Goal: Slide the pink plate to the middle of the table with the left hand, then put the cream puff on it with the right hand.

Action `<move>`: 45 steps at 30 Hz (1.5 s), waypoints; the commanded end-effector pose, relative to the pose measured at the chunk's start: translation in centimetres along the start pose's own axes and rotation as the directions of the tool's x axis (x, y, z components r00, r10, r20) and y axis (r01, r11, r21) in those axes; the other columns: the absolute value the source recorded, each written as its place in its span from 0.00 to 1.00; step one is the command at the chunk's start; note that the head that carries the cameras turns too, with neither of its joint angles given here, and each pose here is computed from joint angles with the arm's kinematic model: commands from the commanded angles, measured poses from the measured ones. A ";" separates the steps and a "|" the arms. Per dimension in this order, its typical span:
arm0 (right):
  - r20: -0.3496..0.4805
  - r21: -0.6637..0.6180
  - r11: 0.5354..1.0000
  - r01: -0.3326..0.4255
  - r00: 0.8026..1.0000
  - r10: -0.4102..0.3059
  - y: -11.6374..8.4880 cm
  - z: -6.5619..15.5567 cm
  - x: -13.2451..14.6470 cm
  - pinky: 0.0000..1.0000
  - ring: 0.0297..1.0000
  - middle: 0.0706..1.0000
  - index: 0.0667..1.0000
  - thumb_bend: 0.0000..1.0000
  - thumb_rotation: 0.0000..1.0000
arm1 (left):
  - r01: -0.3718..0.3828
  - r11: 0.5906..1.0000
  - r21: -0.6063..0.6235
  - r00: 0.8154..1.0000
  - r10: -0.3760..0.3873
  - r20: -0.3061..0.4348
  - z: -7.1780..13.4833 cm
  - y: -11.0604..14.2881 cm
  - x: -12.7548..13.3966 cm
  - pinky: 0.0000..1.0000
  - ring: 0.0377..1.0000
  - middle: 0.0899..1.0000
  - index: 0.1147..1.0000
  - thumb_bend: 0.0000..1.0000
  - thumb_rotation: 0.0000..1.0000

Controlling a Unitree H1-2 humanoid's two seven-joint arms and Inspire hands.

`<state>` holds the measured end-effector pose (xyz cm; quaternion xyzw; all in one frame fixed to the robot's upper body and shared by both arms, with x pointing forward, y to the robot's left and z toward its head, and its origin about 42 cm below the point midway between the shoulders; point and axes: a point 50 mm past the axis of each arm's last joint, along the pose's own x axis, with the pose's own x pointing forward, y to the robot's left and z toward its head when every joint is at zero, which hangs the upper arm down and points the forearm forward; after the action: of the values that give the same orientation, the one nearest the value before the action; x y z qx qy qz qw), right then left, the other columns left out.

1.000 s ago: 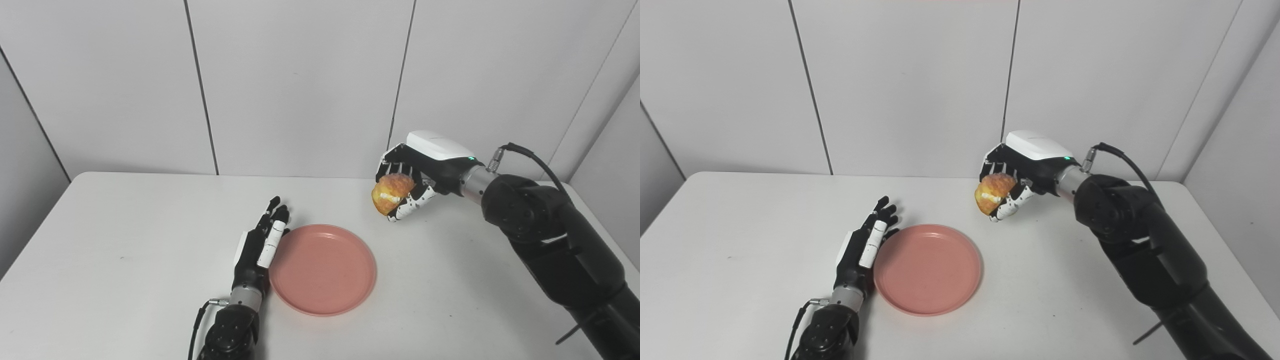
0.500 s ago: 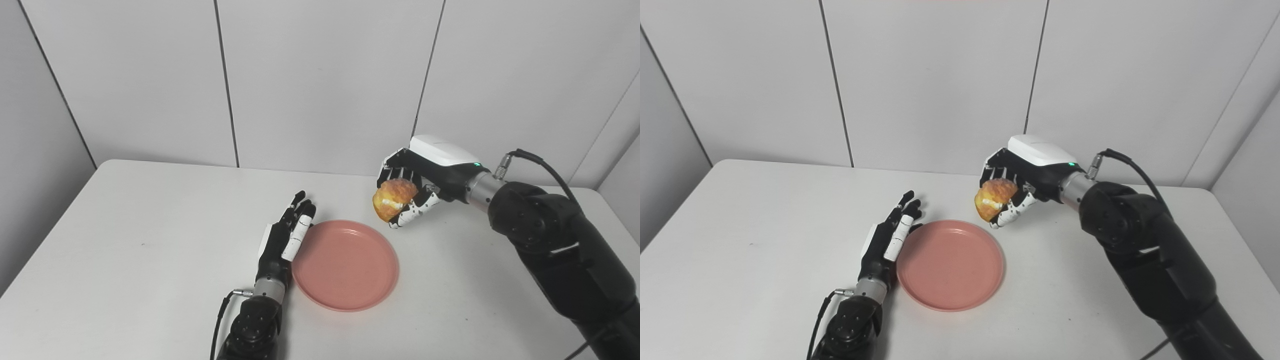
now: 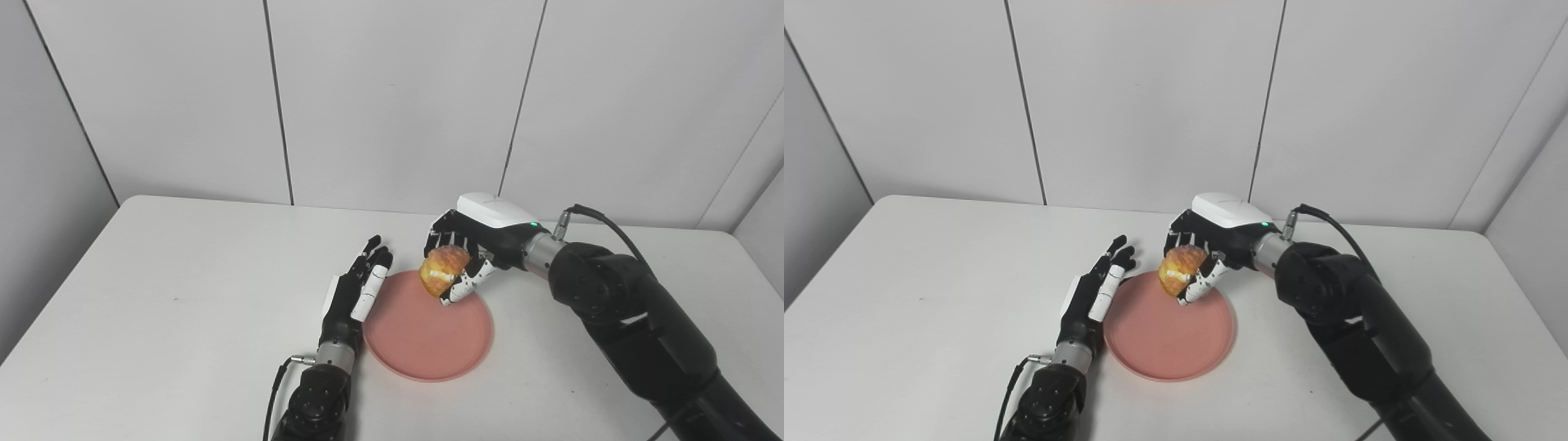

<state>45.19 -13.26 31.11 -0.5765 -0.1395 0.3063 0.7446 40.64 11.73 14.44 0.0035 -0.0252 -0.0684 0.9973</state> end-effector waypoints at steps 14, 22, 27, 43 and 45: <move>0.013 -0.050 0.997 -0.065 0.998 0.065 0.8 0.4 5.8 0.34 0.41 0.46 0.46 0.52 0.00 | 0.043 0.999 -0.003 0.998 -0.043 -0.038 -0.3 -1.9 0.5 0.78 0.88 0.89 0.89 0.86 0.90; -0.029 -0.013 0.990 -0.141 0.990 0.140 2.5 -0.3 6.8 0.34 0.39 0.45 0.49 0.52 0.00 | 0.053 0.999 0.011 0.998 -0.052 -0.033 -0.3 -2.0 1.1 0.77 0.94 0.96 0.92 0.88 0.93; -0.033 -0.019 0.989 -0.149 0.988 0.149 2.9 -0.5 6.7 0.38 0.41 0.47 0.47 0.52 0.00 | 0.060 0.998 0.002 0.998 -0.060 -0.032 -0.5 -2.1 1.4 0.80 0.94 0.97 0.93 0.87 0.93; -0.055 -0.001 0.986 -0.168 0.984 0.168 2.9 -0.5 6.3 0.57 0.63 0.64 0.54 0.75 0.15 | 0.064 0.998 -0.027 0.998 -0.064 -0.026 -0.7 -2.0 1.5 0.83 0.93 0.96 0.96 0.84 0.92; -0.064 -0.004 0.982 -0.188 0.980 0.187 2.7 -0.5 6.1 0.61 0.69 0.69 0.60 0.89 0.17 | 0.065 0.998 -0.018 0.998 -0.065 -0.020 -0.7 -1.9 1.5 0.82 0.92 0.96 0.96 0.83 0.92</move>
<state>49.19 -9.56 25.83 -0.5952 -0.0545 0.3582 0.7173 41.93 10.91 14.19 -0.0006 -0.0285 -0.0765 0.9967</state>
